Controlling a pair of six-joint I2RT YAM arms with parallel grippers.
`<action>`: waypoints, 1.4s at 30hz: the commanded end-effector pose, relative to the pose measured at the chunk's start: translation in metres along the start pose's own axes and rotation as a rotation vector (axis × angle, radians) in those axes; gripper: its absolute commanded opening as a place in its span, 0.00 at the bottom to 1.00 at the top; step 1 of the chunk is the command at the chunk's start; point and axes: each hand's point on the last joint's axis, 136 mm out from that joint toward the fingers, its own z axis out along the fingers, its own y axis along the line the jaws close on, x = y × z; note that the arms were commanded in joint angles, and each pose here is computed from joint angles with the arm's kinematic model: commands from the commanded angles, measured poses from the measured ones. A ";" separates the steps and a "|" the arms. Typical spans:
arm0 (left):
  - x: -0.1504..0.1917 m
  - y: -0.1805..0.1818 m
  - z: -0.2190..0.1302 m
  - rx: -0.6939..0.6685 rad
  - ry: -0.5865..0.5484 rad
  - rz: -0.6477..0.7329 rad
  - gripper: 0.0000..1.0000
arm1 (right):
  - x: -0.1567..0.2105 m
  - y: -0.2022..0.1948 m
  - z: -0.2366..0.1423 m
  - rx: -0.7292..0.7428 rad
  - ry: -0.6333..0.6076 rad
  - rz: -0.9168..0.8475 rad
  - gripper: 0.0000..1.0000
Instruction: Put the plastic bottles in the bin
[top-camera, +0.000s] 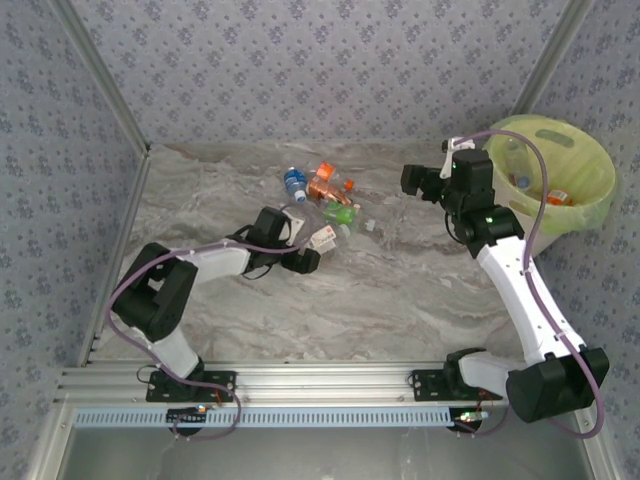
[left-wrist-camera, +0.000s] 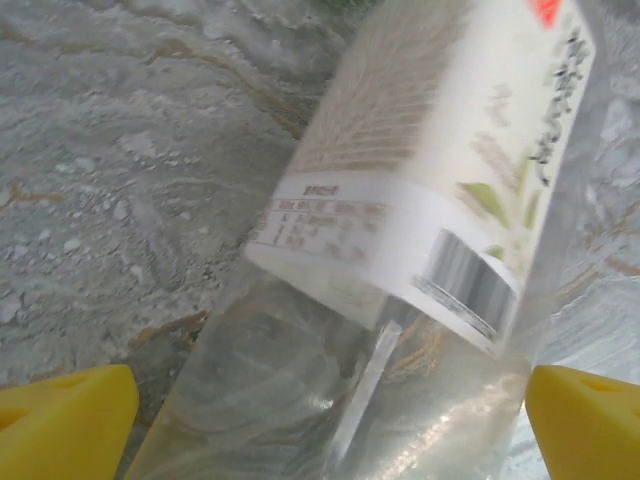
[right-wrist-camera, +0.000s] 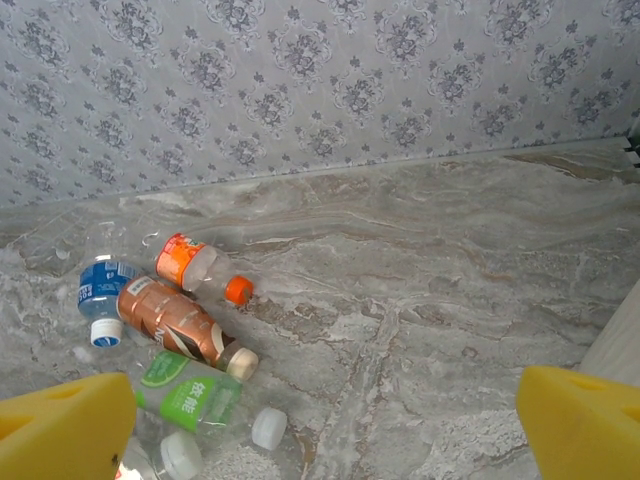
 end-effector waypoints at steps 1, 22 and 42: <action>0.021 0.001 0.012 -0.095 0.104 0.166 0.99 | -0.005 -0.002 -0.004 0.024 -0.010 -0.024 1.00; -0.046 -0.059 -0.055 0.091 -0.197 0.111 0.61 | 0.106 0.073 0.018 -0.390 0.327 0.627 1.00; -0.104 -0.127 -0.088 0.170 -0.367 0.254 0.65 | 0.106 0.138 0.037 -0.545 0.361 0.606 0.75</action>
